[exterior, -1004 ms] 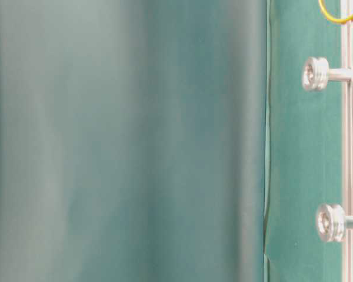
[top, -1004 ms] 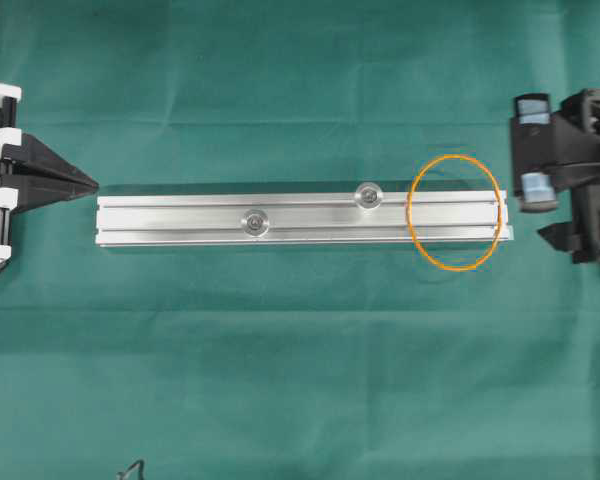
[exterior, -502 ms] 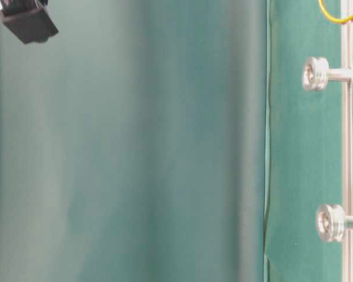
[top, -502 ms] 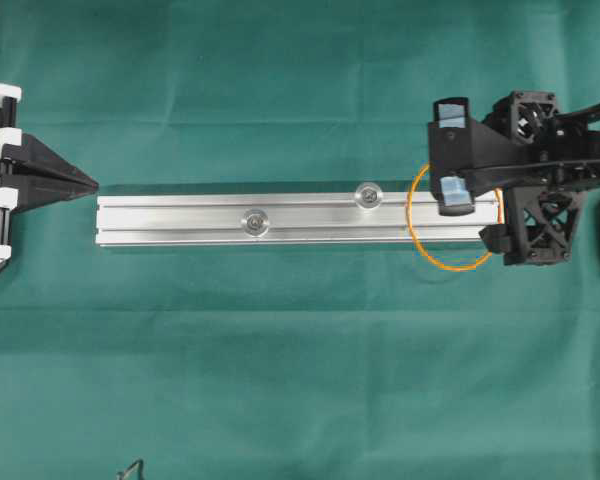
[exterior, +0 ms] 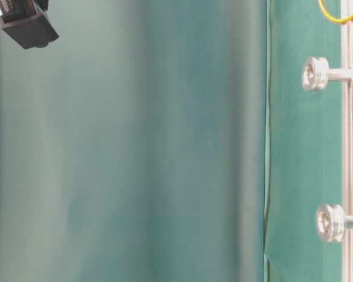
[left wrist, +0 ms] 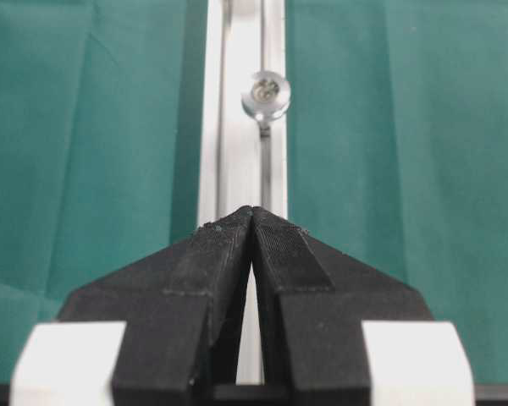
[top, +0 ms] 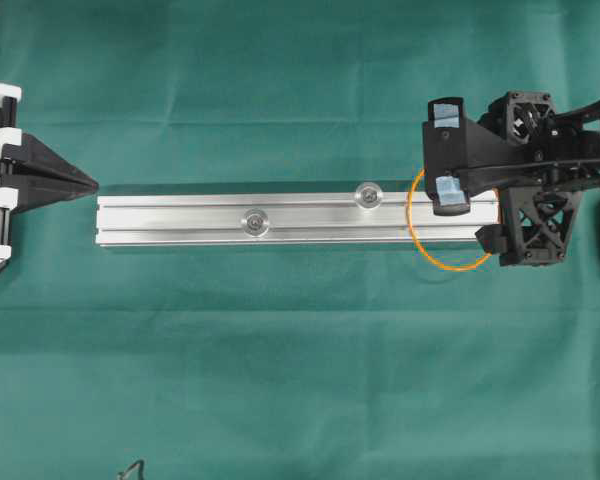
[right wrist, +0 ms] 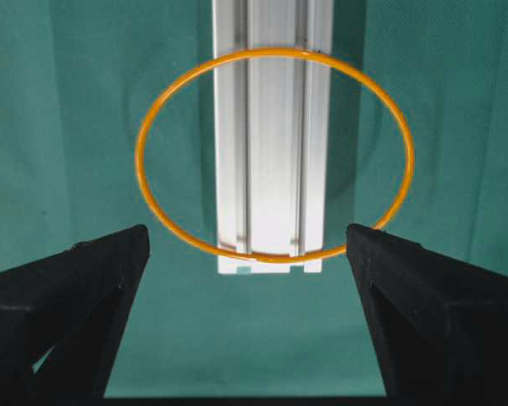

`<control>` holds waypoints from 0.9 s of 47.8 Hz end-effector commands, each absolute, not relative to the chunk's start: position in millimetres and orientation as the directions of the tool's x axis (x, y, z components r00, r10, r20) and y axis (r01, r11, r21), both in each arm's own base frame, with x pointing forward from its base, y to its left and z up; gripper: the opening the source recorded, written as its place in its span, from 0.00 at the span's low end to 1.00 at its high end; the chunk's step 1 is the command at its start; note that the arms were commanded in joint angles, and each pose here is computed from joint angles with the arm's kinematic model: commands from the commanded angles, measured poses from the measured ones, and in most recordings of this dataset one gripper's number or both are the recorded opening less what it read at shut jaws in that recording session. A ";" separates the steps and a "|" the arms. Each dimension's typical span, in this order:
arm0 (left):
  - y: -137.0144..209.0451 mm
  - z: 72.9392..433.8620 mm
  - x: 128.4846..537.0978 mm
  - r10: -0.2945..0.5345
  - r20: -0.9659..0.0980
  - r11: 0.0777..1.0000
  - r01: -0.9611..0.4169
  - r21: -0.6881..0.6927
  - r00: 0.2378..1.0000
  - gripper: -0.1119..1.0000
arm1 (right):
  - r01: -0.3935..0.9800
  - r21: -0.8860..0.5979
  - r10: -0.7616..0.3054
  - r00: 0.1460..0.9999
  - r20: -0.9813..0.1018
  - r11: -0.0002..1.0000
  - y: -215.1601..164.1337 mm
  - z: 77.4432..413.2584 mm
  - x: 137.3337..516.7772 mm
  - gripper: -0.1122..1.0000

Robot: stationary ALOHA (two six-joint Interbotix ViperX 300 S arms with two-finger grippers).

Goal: Hook the rubber onto the shaft.
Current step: 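Lower the open right gripper and close it on the band's near edge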

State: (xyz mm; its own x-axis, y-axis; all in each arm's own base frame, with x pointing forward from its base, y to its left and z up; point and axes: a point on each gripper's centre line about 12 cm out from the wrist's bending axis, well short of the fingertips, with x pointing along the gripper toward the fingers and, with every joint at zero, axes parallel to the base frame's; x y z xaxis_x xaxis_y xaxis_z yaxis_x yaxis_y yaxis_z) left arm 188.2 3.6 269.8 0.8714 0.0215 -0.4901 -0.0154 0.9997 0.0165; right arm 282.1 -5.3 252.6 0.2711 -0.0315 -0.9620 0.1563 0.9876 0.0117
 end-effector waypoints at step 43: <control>3.4 280.7 191.3 0.021 -0.467 1.000 -0.015 0.017 0.884 0.10 | 0.127 0.068 0.025 0.314 -0.949 0.990 12.7 232.3 291.3 0.97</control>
State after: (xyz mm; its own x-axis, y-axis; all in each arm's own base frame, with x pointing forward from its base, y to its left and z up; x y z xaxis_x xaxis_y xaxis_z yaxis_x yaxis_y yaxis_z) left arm 188.2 3.5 269.8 0.8714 0.0208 -0.4901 -0.0154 0.9998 0.0149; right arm 288.0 8.6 231.7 0.2886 0.0131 -0.9574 0.1367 0.9891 0.0547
